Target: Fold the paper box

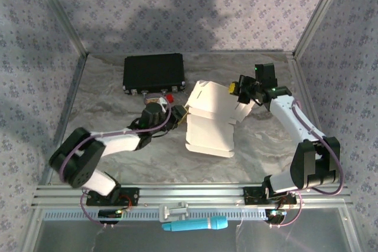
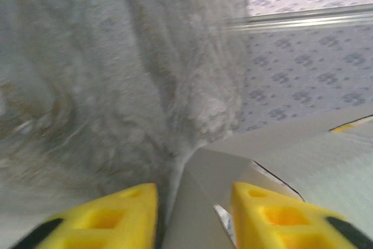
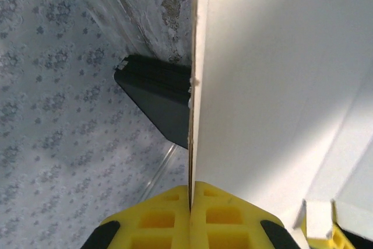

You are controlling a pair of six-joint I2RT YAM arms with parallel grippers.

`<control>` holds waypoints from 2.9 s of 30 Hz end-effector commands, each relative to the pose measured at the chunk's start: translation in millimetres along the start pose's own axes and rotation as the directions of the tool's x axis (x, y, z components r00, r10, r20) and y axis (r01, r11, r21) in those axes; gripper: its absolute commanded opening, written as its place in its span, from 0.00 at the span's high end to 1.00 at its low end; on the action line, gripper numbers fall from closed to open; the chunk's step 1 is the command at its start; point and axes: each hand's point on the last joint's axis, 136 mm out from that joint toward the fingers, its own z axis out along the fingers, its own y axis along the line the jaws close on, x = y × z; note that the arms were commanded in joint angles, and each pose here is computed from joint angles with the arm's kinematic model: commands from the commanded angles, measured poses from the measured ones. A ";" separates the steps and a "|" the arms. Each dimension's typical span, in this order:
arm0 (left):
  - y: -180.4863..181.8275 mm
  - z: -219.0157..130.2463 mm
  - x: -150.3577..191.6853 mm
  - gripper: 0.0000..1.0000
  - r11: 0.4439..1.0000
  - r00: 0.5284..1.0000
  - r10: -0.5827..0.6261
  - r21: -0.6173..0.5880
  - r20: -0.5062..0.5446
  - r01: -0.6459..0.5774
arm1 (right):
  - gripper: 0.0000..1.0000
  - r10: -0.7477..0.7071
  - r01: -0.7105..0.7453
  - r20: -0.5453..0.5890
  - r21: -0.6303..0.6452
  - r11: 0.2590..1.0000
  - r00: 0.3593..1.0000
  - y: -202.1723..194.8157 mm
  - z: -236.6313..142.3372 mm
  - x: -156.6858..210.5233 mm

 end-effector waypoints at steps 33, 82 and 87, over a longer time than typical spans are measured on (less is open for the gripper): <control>47.5 -39.1 21.8 0.59 0.660 0.666 0.741 -0.088 -0.088 -0.746 | 1.00 -0.709 0.689 -0.121 -0.170 0.704 0.695 -56.3 78.8 36.9; 16.2 30.3 12.4 0.58 0.500 0.512 0.856 -0.134 -0.077 -0.856 | 1.00 -0.696 0.628 -0.165 -0.323 0.708 0.699 -46.9 88.9 41.3; 19.9 34.0 14.9 0.58 0.495 0.509 0.857 -0.139 -0.086 -0.858 | 1.00 -0.686 0.623 -0.165 -0.310 0.718 0.709 -58.9 93.2 31.3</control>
